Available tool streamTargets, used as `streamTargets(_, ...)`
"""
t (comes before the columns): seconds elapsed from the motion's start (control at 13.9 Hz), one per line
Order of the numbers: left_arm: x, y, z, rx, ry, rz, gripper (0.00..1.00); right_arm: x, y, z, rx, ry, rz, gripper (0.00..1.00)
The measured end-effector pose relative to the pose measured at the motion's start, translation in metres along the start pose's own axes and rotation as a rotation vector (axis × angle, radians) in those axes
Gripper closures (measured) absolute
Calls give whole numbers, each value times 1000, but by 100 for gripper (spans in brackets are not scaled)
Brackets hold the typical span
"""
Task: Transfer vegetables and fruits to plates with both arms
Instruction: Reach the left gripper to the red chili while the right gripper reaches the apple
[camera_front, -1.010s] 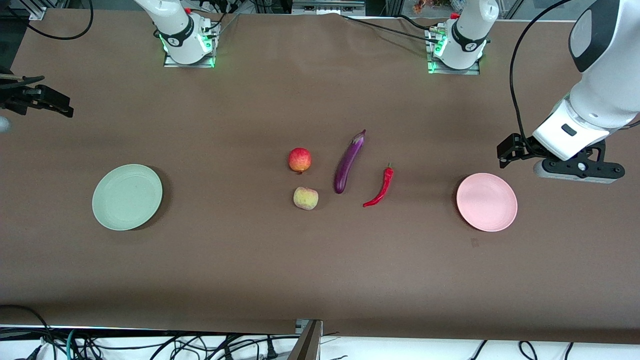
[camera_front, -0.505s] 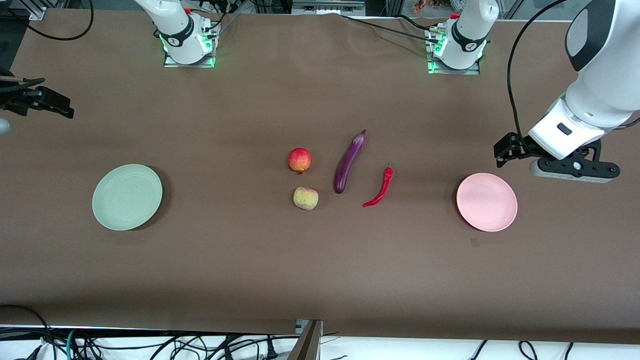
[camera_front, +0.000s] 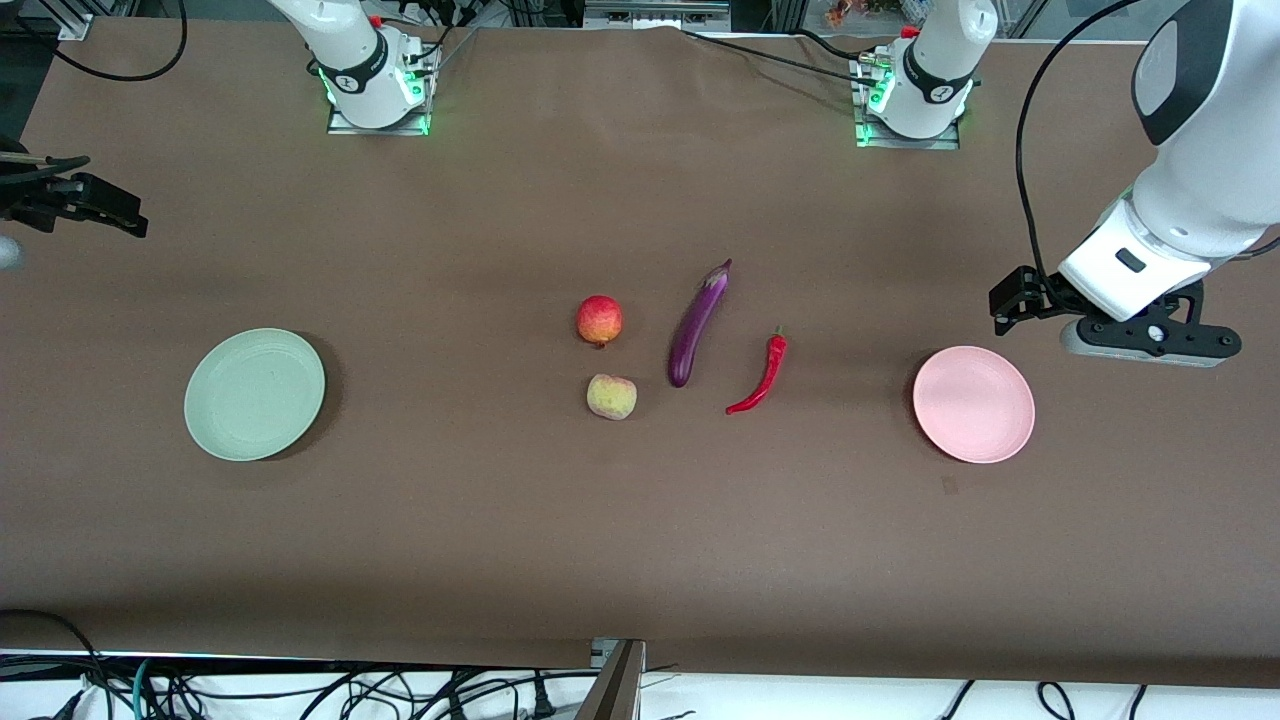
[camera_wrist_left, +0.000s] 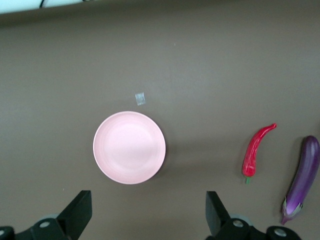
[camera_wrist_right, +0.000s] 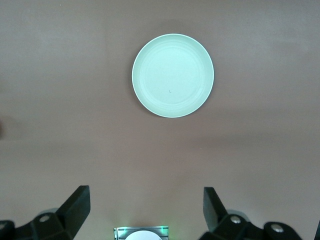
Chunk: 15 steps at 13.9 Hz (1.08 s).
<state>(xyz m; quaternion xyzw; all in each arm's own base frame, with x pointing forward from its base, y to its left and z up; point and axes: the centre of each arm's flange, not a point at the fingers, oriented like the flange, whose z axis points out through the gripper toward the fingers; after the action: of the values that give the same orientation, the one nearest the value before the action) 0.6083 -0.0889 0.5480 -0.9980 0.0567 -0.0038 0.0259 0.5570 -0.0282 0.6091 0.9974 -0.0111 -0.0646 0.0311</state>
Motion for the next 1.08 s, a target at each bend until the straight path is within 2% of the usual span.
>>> streamTargets(0.22,3,17,56,2,-167,29,0,1,-2,2,2,-3,-3,0)
streamTargets(0.36,10,58,105,0,-241,93,0,6,-7,9,5,-17,-12,0)
streamTargets(0.72,9,201,204,-7,-257,309,0,26,-45,41,2,-76,-77,0)
streamTargets(0.87,13,224,242,-24,-233,402,0,41,-86,66,3,-101,-141,0)
streamTargets(1.08,19,232,302,-47,-213,487,0,66,-164,107,38,-70,-211,0)
